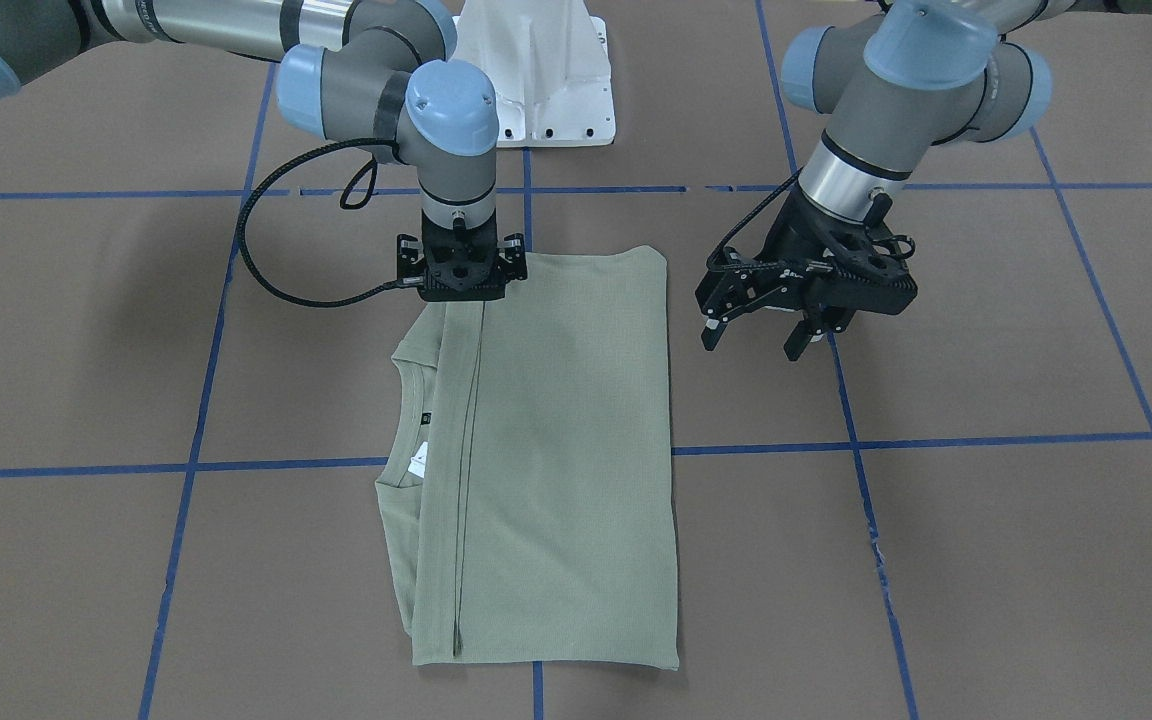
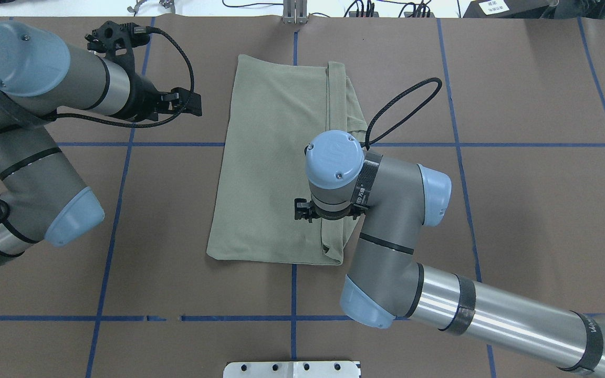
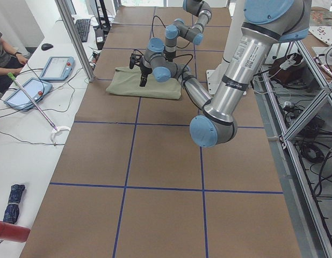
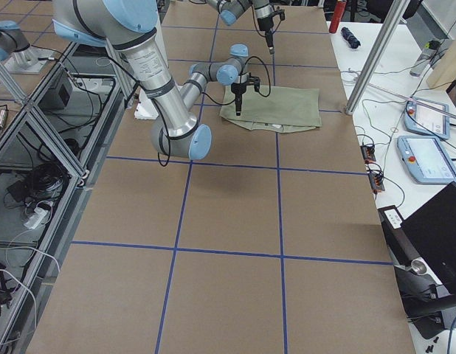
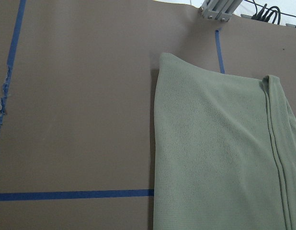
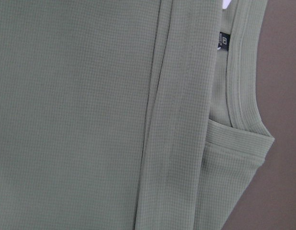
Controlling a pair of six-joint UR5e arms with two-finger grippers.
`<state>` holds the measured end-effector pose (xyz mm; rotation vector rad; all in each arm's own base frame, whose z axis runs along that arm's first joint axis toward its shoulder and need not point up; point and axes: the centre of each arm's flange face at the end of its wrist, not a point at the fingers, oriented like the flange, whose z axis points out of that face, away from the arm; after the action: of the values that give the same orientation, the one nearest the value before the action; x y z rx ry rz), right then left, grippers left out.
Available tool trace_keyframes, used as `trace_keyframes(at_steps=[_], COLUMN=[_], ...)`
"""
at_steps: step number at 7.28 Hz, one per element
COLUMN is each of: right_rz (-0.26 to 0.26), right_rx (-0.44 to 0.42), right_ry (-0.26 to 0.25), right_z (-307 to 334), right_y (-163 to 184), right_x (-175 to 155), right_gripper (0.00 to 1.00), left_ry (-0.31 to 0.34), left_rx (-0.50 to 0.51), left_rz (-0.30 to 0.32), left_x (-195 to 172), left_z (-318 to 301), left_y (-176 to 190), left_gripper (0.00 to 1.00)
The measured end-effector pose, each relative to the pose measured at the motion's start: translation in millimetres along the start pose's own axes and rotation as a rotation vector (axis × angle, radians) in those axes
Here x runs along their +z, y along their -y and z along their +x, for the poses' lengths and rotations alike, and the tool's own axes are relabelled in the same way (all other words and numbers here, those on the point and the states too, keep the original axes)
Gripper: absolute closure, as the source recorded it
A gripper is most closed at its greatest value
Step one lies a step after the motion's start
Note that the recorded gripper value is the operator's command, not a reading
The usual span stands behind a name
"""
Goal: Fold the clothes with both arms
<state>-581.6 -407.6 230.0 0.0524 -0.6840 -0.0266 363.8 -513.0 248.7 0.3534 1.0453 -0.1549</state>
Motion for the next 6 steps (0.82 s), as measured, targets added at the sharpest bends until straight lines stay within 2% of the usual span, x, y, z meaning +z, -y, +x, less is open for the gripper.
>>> trace_keyframes(at_steps=[3,6], right_rz=[-0.023,-0.045], right_rx=[-0.025,-0.029], right_ry=[-0.038,-0.049], right_z=[-1,5], right_y=[-12,-21], right_x=[25,31], right_gripper=[0.0,0.0], left_ry=[0.003,0.004], left_rx=[0.003,0.002], left_rz=[-0.011,-0.012], left_x=[6,6], left_z=[0,0], left_y=[-5,-5], left_gripper=[0.0,0.0])
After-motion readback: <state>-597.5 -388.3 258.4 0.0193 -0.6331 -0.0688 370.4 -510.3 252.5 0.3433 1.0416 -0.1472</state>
